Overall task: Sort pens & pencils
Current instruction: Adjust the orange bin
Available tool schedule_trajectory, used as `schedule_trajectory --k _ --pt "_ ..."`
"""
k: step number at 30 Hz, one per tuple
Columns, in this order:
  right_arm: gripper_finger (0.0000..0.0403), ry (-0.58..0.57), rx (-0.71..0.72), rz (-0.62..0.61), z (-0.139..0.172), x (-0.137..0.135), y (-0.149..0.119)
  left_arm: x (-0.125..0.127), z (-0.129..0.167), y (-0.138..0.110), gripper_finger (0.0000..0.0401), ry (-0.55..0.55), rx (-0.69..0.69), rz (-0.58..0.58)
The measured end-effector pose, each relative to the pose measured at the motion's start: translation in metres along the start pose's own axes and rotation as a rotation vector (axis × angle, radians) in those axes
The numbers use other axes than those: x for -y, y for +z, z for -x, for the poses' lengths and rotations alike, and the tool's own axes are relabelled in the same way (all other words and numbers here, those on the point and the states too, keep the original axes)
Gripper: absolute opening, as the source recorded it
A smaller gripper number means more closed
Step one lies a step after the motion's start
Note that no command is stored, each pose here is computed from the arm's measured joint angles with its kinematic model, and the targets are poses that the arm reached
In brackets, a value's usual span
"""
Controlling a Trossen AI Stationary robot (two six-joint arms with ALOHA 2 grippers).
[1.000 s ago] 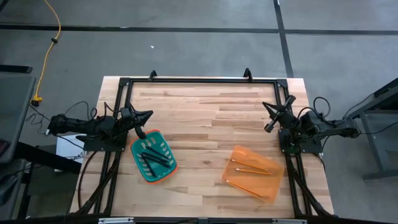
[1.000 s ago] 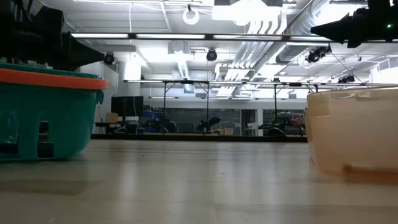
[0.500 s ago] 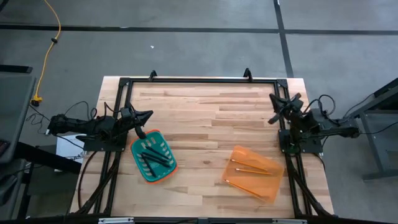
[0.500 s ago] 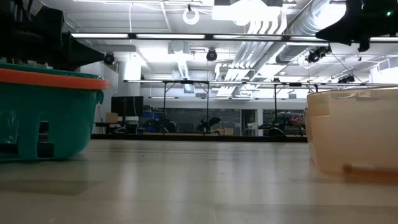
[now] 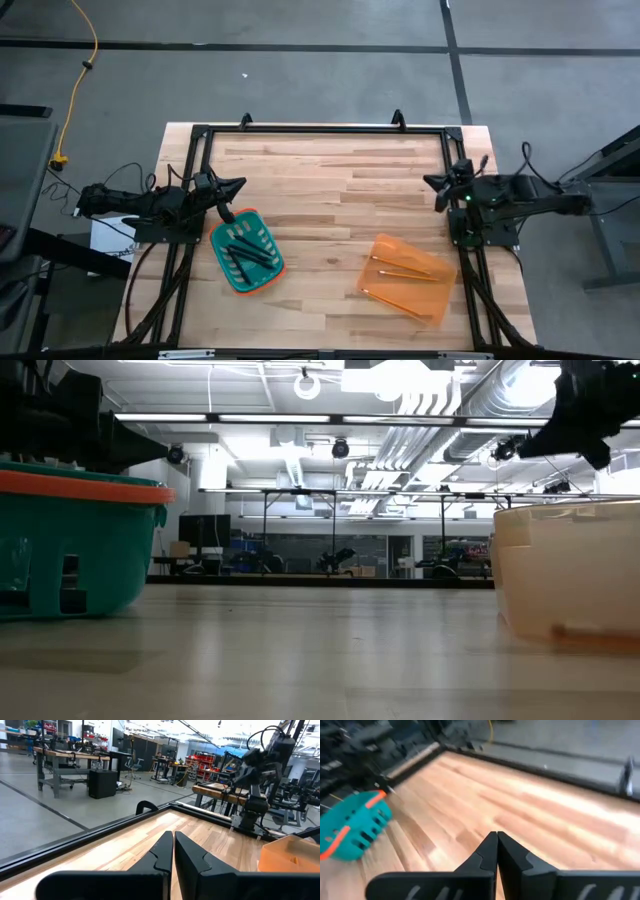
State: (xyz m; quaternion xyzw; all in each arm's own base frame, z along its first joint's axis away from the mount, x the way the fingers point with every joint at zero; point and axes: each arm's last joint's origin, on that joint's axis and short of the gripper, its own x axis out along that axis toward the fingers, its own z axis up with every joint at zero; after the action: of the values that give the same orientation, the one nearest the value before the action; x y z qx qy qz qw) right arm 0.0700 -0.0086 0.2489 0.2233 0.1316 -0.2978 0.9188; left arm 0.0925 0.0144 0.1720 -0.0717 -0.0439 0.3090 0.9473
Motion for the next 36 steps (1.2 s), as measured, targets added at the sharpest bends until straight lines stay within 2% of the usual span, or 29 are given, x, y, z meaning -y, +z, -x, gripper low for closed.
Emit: schedule_trajectory --k 7,15,22,29,36 --pt "0.0 -0.035 -0.067 -0.077 -0.004 0.0 -0.005 0.0 0.0 0.0 0.0006 0.0 0.0 0.0" --pt "0.0 -0.015 -0.125 -0.064 -0.003 0.001 -0.009 0.0 0.0 0.0 0.0005 0.0 0.0 0.0" --pt "0.0 0.008 -0.335 -0.089 -0.008 -0.001 -0.02 0.0 0.0 0.0 0.0005 0.0 0.0 0.0" --pt "0.0003 -0.03 -0.531 -0.023 -0.019 -0.007 -0.031 0.0 0.0 0.0 0.0005 0.0 0.0 0.0" --pt "0.004 -0.082 -0.7 0.012 -0.034 -0.014 -0.04 0.0 0.0 0.0 0.0006 0.0 0.0 0.0"
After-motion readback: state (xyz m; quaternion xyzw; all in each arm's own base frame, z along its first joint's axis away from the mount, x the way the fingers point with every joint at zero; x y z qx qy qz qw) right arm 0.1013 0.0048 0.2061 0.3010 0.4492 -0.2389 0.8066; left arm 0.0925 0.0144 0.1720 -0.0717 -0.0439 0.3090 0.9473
